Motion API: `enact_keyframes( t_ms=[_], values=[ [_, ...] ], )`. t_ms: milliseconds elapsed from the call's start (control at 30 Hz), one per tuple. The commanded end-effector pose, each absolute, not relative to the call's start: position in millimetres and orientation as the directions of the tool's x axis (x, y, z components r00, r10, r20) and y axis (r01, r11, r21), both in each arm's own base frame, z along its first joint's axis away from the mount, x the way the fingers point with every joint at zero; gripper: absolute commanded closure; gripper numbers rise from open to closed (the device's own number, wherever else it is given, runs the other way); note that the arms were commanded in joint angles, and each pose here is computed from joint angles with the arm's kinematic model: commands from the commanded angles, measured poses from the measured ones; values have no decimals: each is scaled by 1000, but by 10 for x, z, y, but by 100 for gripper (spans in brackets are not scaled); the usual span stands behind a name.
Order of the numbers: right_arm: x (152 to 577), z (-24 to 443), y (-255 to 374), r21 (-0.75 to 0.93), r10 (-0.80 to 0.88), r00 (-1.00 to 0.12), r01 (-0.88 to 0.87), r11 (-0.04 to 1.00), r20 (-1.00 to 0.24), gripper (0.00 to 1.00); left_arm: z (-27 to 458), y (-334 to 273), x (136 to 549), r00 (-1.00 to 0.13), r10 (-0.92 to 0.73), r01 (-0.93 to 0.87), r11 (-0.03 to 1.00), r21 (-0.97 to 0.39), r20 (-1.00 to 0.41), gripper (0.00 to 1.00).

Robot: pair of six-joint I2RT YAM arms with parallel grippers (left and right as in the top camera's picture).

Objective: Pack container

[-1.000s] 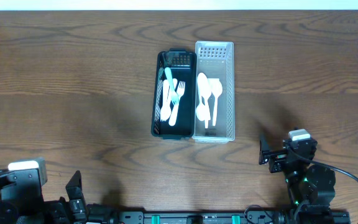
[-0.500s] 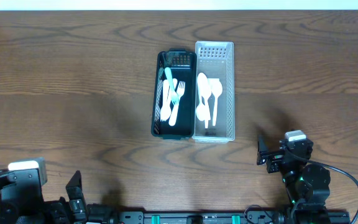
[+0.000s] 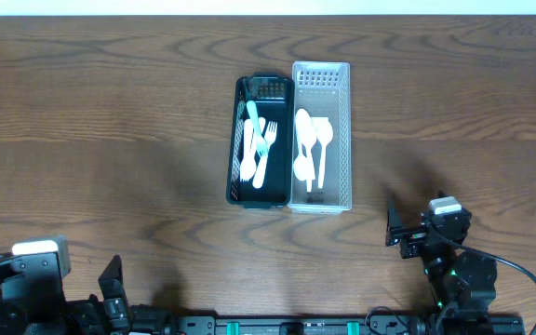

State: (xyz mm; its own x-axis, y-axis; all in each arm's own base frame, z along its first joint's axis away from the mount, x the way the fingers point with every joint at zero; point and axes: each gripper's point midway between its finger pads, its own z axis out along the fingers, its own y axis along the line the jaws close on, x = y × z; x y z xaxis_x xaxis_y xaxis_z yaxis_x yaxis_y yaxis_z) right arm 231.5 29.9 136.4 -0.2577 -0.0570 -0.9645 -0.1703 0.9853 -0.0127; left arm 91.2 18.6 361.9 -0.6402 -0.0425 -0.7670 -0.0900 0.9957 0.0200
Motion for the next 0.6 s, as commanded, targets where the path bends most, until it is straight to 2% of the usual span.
enact_keyframes(
  t_ms=[0, 467, 567],
  values=[
    [2319, 1342, 277, -24, -66, -256, -164, 986, -964, 1, 3601, 212, 889, -647, -48, -106, 994, 27, -761, 2],
    [2319, 1342, 277, -24, -66, -256, -164, 986, -964, 1, 3596, 212, 889, -649, -48, -106, 994, 27, -760, 2],
    [2319, 1341, 277, -24, -66, -256, -164, 986, -964, 1, 3706, 203, 1013, -601, -32, -96, 995, 32, -799, 2]
  ],
)
